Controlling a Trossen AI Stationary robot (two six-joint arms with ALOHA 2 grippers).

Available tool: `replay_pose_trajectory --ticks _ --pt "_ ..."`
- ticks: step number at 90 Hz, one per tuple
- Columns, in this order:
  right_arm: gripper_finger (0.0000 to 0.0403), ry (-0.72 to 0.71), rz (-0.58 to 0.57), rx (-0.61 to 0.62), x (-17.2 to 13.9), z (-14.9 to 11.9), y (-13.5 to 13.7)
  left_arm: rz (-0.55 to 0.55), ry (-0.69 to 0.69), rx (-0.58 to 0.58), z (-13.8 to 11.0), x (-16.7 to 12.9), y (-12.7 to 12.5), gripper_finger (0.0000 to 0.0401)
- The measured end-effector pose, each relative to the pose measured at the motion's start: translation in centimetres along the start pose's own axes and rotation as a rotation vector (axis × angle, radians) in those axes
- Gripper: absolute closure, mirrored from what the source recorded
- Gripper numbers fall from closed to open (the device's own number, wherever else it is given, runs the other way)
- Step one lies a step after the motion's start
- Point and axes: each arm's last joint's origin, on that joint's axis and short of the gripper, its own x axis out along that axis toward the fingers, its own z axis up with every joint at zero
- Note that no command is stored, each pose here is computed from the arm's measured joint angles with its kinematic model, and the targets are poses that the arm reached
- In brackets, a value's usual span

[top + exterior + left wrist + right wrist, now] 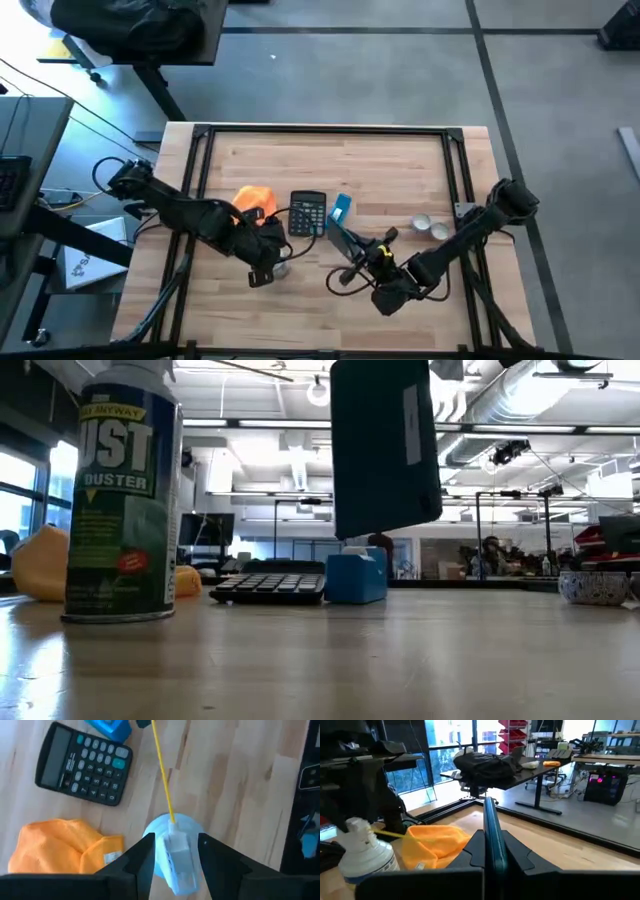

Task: Apply microfiber cloth
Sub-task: Wipe the tablet with the orange microfiber cloth

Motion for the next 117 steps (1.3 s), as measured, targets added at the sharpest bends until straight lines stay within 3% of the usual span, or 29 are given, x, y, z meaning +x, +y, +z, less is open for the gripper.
replay_pose_trajectory --ticks 30,44,55,68,87,117 --pt "0.0402 0.007 0.012 -0.046 0.7 0.4 0.1 0.064 -0.221 0.212 -0.5 -4.1 -0.7 0.0274" --pt "0.0403 0.01 0.024 -0.081 0.8 0.6 0.2 -0.004 -0.195 0.074 0.2 -4.1 0.3 0.0305" --pt "0.0403 0.008 0.034 -0.102 0.9 1.5 0.5 -0.096 -0.169 0.046 1.4 -3.3 0.5 0.0346" --pt "0.0402 0.004 0.038 -0.124 0.9 2.3 0.8 -0.081 -0.115 -0.011 2.4 -1.4 0.9 0.0394" --pt "0.0402 -0.004 -0.002 -0.09 0.8 2.4 0.7 -0.101 -0.03 -0.05 2.7 0.4 0.4 0.0399" --pt "0.0402 0.051 0.015 -0.031 0.8 1.2 0.1 -0.075 -0.011 -0.145 2.7 -0.3 0.8 0.0401"
